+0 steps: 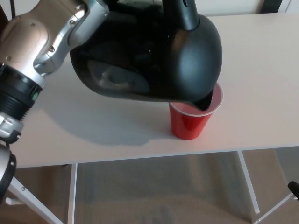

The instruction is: The robot walk towards a table in front and uses its left hand to pick up the pot from the base and pour water to the cup on the right hand side

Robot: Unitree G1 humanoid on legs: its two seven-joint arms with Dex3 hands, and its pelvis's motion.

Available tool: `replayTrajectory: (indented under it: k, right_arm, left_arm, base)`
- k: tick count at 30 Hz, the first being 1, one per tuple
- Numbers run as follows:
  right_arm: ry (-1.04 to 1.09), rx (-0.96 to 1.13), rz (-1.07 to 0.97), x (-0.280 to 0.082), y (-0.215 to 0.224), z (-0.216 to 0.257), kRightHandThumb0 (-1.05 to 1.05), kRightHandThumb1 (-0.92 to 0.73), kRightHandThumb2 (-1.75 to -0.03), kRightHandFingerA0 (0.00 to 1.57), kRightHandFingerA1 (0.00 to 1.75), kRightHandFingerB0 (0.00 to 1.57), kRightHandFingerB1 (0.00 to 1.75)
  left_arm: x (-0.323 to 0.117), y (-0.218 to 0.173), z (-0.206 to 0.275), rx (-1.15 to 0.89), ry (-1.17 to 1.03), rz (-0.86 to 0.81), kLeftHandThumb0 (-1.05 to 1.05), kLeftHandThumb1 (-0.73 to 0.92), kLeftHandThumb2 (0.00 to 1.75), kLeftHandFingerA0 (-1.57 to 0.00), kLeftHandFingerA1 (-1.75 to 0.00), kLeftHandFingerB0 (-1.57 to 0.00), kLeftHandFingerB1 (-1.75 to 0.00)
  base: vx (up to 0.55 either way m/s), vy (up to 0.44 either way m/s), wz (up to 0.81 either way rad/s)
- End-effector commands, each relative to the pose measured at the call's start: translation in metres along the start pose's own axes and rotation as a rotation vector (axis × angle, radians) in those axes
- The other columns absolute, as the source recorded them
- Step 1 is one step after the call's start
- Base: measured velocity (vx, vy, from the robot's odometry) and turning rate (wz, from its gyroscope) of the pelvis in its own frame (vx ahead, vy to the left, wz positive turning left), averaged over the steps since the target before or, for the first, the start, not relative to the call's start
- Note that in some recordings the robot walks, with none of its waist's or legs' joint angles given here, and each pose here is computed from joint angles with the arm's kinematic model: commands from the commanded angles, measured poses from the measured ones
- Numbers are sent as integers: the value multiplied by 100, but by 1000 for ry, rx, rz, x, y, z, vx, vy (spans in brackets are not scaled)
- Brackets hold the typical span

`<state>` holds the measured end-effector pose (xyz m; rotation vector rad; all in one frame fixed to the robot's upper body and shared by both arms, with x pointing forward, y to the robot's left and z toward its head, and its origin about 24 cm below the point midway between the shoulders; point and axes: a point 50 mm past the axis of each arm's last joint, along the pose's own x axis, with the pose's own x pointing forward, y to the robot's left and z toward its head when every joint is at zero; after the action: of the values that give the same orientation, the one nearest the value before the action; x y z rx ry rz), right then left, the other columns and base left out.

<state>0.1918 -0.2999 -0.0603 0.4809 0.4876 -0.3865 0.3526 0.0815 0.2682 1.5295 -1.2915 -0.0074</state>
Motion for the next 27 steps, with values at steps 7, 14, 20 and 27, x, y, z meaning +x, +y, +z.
replayTrajectory:
  k: [7,14,20,27]
  right_arm:
    - [-3,-15,-18,2,0,6,-27,-49,-66,50,79,45,55]
    - [-3,-17,-17,4,1,7,-28,-48,-66,50,77,45,56]
    - [-3,-27,-12,3,1,6,-28,-50,-67,49,78,43,54]
    - [-2,-15,-12,3,1,7,-26,-49,-66,50,77,45,55]
  left_arm:
    - [8,20,-15,174,-90,54,-34,48,55,-90,-153,-99,-55]
    - [13,26,-26,200,-53,68,-38,53,60,-89,-147,-97,-57]
    - [18,27,-28,261,-47,38,-36,54,59,-88,-141,-97,-69]
    - [28,17,-21,320,-101,56,-37,58,61,-79,-159,-91,-101]
  base:
    - [0,0,0]
    - [0,0,0]
    - [0,0,0]
    - [0,0,0]
